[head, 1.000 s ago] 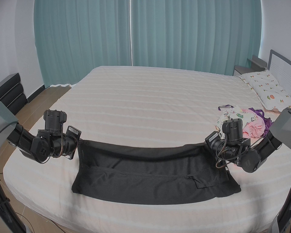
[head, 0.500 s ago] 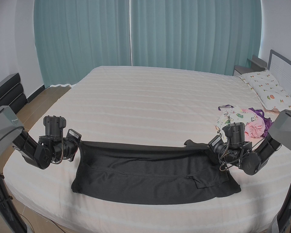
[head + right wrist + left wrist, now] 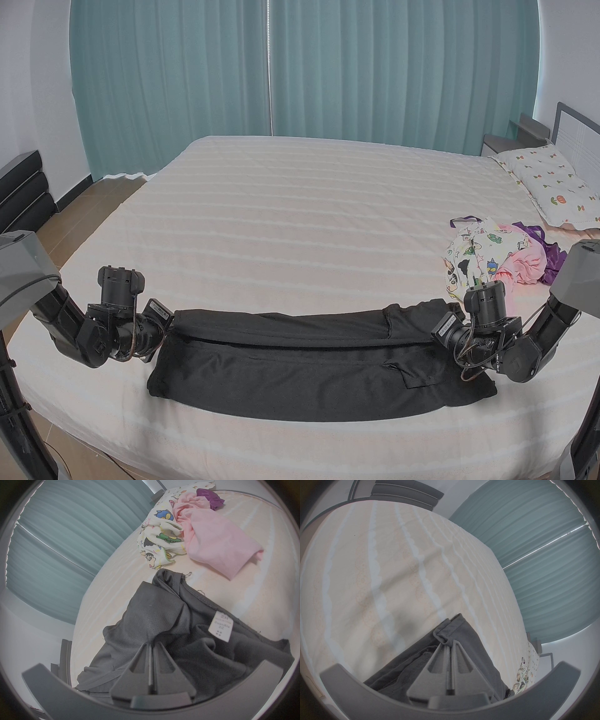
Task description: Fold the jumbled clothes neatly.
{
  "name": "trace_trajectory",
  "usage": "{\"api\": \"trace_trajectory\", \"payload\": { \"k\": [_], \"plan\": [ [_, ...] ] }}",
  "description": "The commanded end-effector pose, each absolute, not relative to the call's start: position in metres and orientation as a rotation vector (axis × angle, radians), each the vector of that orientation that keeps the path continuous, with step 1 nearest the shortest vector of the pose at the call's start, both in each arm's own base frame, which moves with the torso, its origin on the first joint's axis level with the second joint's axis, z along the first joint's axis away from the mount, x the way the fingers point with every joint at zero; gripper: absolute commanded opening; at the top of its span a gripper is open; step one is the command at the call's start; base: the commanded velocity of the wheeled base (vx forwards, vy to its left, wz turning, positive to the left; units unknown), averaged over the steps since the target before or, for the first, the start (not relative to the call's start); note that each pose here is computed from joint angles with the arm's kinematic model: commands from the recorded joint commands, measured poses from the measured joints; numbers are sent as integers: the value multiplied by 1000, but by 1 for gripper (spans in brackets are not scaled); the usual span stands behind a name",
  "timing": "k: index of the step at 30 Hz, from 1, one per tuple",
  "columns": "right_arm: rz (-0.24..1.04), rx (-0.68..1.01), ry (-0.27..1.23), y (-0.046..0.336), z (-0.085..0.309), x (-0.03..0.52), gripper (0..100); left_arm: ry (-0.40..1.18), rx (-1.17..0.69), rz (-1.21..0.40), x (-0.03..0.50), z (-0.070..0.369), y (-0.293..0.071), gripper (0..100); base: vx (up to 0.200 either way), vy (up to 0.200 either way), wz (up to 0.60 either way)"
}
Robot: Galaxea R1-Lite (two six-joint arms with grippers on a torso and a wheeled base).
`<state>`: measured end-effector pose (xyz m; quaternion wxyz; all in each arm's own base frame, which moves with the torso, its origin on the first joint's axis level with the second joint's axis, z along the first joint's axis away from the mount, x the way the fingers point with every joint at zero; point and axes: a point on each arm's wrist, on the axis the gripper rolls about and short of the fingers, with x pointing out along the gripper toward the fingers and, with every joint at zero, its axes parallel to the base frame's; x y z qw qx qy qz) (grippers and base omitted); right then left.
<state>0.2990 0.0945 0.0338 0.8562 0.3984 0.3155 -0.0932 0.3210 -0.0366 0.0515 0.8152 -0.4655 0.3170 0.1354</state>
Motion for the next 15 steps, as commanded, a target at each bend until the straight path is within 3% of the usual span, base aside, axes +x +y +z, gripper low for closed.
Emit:
{"api": "trace_trajectory", "payload": {
  "k": [1, 12, 13, 15],
  "plan": [
    [-202, 832, 671, 94, 32, 297, 0, 703, -984, 298, 316, 49, -38, 0, 0, 0, 0],
    [-206, 837, 676, 94, 31, 296, 0, 759, -942, 311, 308, 42, -42, 0, 0, 0, 0],
    [-204, 837, 677, 94, 31, 296, 100, 760, -941, 312, 308, 42, -42, 0, 0, 0, 0],
    [-205, 835, 680, 94, 31, 294, 100, 765, -938, 310, 307, 42, -44, 0, 0, 0, 0]
  ]
}}
